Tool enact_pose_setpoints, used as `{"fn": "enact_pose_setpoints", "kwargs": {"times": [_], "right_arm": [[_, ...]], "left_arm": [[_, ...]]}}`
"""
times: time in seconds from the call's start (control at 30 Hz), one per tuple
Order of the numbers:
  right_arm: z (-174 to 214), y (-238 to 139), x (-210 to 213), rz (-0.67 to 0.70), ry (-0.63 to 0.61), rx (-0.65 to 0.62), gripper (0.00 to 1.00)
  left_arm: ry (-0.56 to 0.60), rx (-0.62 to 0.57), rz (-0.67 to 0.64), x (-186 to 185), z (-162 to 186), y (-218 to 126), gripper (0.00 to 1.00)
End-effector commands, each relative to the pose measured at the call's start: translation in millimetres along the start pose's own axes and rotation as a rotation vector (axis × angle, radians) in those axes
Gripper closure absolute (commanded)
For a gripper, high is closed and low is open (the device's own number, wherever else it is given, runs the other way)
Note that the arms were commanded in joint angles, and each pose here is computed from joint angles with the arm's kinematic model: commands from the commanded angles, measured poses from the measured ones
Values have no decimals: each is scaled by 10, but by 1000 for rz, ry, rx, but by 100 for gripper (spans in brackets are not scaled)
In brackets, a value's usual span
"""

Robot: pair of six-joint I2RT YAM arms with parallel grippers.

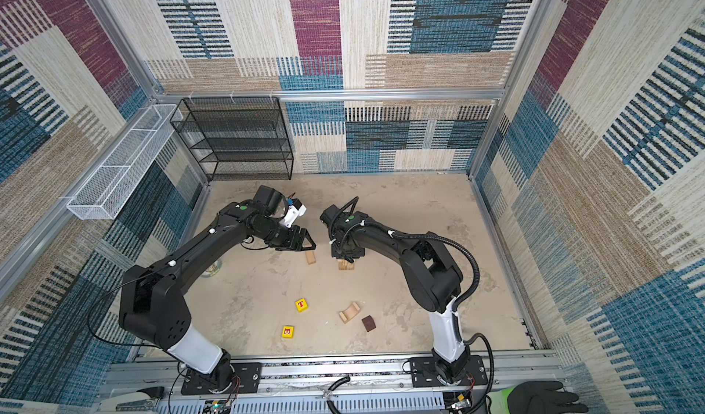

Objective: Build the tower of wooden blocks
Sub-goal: 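Lower the printed block onto the pine block atop the tower, adjusting it, then open the right gripper and raise it off the tower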

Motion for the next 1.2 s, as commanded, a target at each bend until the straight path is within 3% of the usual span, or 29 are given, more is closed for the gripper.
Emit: {"fn": "enact_pose_setpoints", "kwargs": {"times": [0.0, 0.47, 0.8, 1.17], "right_arm": [[-3, -22, -4, -2, 24, -4, 68], [-16, -20, -1, 3, 39, -12, 66], [-20, -41, -15, 8, 44, -19, 52], [-35, -74, 11, -8, 42, -22, 56]], "left_arm": [[3, 4, -6, -1, 14, -12, 31], [5, 1, -9, -5, 16, -23, 31], [6, 2, -6, -6, 15, -18, 31], [5, 3, -6, -2, 16, -10, 31]]}}
Point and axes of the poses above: each gripper's point midway between its finger pads, its own y axis out along the fingers, its own x axis along the line the jaws close on, z = x × y, the point moved 8 cm from there along -y, back along the fingers, and after that the axes turned 15 degrees about y, right-handed, at the moved point
